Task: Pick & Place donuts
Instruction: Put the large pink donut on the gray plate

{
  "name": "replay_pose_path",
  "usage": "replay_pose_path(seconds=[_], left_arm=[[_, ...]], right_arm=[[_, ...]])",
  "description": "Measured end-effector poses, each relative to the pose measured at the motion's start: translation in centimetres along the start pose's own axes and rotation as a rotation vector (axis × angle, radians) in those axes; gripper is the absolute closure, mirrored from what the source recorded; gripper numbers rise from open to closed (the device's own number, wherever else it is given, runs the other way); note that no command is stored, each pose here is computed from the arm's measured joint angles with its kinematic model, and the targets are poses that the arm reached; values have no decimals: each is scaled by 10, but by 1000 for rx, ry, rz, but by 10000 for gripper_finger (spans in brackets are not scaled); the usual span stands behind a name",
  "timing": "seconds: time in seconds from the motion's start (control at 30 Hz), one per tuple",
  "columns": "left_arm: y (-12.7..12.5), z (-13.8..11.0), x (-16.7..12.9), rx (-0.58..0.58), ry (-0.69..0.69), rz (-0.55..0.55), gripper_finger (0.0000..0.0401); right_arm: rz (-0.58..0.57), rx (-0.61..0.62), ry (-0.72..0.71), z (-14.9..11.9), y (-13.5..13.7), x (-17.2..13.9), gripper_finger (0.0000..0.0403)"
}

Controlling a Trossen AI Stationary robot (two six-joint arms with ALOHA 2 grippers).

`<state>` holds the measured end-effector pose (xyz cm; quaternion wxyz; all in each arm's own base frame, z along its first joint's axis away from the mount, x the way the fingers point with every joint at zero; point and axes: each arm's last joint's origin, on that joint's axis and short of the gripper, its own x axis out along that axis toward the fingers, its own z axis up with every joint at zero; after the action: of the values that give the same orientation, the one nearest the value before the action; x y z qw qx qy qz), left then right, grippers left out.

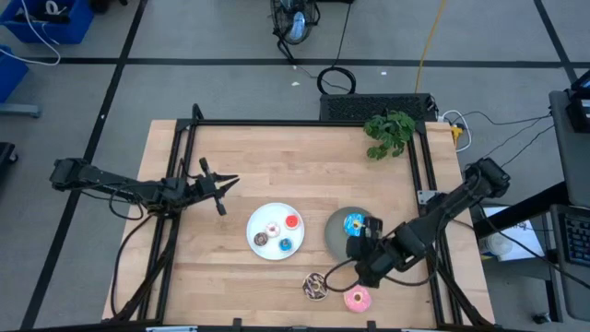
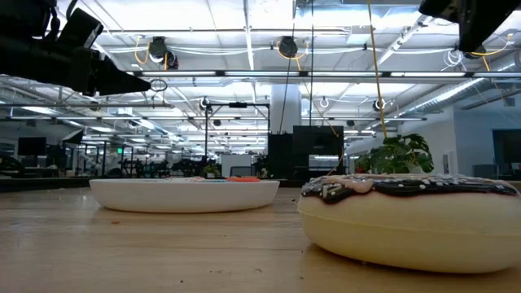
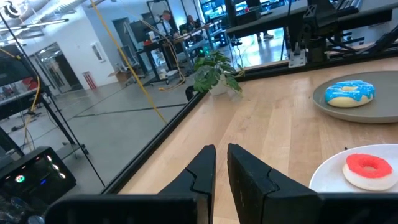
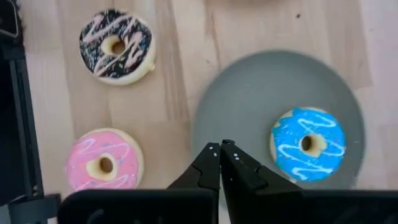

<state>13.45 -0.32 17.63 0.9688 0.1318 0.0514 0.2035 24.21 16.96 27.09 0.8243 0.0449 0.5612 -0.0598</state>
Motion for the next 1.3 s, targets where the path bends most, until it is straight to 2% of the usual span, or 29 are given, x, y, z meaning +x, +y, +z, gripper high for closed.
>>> replay_pose_path(seconds=[0.17,0.33,0.57,0.9,1.03,1.13,1.3], left_arm=[[0,0,0,2,0,0,352],[0,0,0,0,0,0,352],[0,0,0,-4,0,0,352],[-1,-3,0,8,31,-8,352],[-1,-3,0,-7,31,-8,352],[-1,-3,0,-9,32,-8,352],[-1,-5,0,-25,47,-11,352]], right_arm=[[19,-25,-2,-1,8,5,402],[131,-99,17,0,15,7,400],[180,5,-36,2,20,15,402],[216,-11,-25,0,24,13,403],[210,-55,-18,-1,27,3,403],[140,-117,9,-8,24,3,403],[117,-85,10,-13,23,13,403]])
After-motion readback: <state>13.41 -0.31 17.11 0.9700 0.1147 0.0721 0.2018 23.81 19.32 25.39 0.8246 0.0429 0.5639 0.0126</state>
